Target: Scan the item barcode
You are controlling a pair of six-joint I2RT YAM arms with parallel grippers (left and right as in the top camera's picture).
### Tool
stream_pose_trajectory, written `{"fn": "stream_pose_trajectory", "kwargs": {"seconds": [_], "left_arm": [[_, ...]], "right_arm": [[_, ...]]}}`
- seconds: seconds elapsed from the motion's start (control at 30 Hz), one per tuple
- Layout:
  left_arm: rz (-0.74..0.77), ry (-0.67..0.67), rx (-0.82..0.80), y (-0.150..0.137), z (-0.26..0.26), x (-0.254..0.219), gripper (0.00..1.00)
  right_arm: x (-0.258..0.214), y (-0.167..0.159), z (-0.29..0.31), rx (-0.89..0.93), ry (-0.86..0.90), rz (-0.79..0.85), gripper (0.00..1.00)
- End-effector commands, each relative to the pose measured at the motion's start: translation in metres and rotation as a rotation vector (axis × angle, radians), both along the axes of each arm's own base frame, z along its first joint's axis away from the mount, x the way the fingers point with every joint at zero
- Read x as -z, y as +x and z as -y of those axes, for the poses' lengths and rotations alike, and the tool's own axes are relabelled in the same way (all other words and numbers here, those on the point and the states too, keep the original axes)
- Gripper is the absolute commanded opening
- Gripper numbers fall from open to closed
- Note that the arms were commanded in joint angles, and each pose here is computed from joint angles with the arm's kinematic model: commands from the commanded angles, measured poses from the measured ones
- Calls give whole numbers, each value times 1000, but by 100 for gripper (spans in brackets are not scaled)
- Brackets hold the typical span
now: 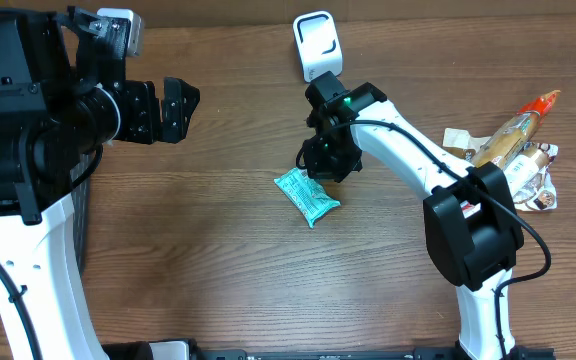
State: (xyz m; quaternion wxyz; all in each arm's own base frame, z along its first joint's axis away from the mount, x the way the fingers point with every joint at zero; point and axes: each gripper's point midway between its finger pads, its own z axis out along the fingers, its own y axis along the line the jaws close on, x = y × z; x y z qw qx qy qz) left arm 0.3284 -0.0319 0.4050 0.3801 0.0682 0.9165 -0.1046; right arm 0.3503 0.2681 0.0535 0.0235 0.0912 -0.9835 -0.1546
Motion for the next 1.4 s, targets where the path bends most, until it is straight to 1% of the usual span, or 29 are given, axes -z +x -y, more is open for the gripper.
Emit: {"fn": "stream_pose_trajectory", "kwargs": {"seconds": [0.0, 0.1, 0.27, 0.4, 0.5, 0.57, 0.63, 0.67, 0.77, 0.97, 1.0, 1.07, 1.13, 1.27, 1.37], "left_arm": [[10, 13, 12, 1, 0, -2, 100], [10, 13, 12, 1, 0, -2, 100], [10, 13, 12, 1, 0, -2, 100], [10, 13, 12, 1, 0, -2, 100], [10, 12, 11, 1, 0, -2, 100], [10, 13, 12, 1, 0, -2, 100], [10, 13, 12, 1, 0, -2, 100], [10, 13, 12, 1, 0, -2, 100], [10, 13, 12, 1, 0, -2, 100], [10, 13, 12, 1, 0, -2, 100], [10, 13, 12, 1, 0, -2, 100], [10, 13, 12, 1, 0, -2, 100], [10, 13, 12, 1, 0, -2, 100], [10, 13, 12, 1, 0, -2, 100], [10, 13, 12, 1, 0, -2, 100]], "right_arm": [[-12, -1, -18, 11, 72, -4, 4], [-5, -1, -24, 24, 76, 7, 4], [21, -12, -25, 71, 61, -17, 4], [43, -14, -6, 140, -39, -4, 4], [50, -11, 7, 159, -107, 22, 4], [50, -10, 8, 160, -113, 29, 16], [50, -9, 8, 160, -112, 33, 29], [50, -9, 8, 153, -111, 37, 34], [49, -7, 7, 87, -102, 62, 38], [39, 1, -1, -90, -70, 131, 39], [36, 4, -3, -132, -59, 149, 41], [33, 2, -13, -252, -4, 173, 43], [28, -10, -29, -426, 91, 185, 45], [25, -30, -46, -608, 158, 200, 51], [26, -44, -56, -688, 160, 202, 54]]}}
